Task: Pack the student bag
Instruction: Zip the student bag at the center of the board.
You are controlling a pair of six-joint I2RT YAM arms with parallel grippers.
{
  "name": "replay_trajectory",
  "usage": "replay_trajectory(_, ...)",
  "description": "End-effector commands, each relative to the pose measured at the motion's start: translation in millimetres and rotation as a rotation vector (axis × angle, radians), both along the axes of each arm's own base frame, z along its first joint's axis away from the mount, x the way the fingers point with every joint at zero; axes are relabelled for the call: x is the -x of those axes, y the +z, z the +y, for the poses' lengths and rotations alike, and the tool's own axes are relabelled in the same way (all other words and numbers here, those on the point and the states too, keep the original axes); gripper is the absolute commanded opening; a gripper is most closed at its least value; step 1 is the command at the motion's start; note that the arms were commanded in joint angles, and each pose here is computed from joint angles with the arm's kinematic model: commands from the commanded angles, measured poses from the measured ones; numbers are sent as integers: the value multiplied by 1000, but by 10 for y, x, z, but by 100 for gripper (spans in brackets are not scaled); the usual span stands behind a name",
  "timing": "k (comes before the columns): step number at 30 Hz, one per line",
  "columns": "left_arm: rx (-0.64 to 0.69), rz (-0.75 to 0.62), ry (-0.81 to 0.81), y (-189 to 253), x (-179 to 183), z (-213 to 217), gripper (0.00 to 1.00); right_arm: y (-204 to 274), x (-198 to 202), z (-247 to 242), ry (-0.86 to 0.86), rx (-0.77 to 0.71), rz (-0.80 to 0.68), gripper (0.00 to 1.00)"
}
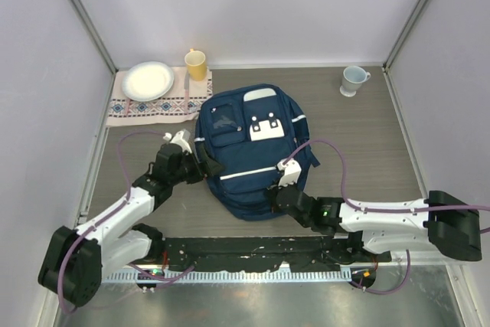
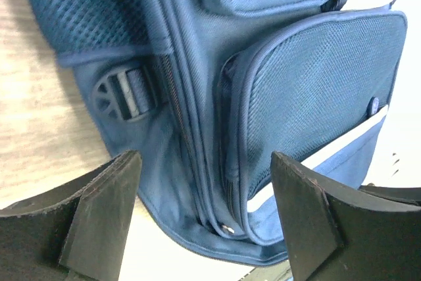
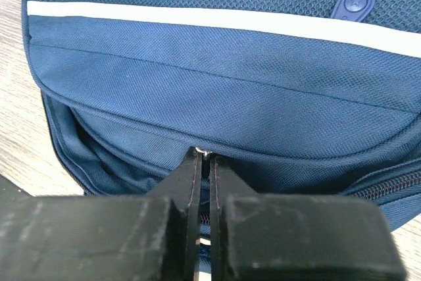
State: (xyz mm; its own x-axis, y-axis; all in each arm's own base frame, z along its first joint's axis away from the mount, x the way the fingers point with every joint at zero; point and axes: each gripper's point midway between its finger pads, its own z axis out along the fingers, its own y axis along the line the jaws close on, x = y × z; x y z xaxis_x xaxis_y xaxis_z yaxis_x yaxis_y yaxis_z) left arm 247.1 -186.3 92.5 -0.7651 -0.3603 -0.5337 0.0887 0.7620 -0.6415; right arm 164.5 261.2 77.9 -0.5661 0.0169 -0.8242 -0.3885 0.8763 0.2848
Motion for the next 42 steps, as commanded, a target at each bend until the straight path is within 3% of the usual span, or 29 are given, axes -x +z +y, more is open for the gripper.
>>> replay_trajectory(1, 64, -37, 123, 110, 5, 124, 85, 27, -59, 66, -41, -41, 0, 1)
replay_trajectory(9, 248, 45, 254, 17, 276, 206, 89, 62, -86, 90, -61, -67, -4, 1)
replay_trajectory(12, 357, 26, 253, 126, 283, 137, 91, 59, -95, 78, -68, -65, -7, 1)
replay_trajectory(20, 463, -24, 245, 387, 217, 5, 93, 42, -91, 94, -67, -67, 1, 1)
replay_trajectory(33, 517, -35, 316, 463, 279, -149, 92, 48, -99, 80, -79, -74, -1, 1)
replay_trajectory(42, 342, -117, 374, 584, 293, 106, 93, 29, -105, 53, -86, -58, -3, 1)
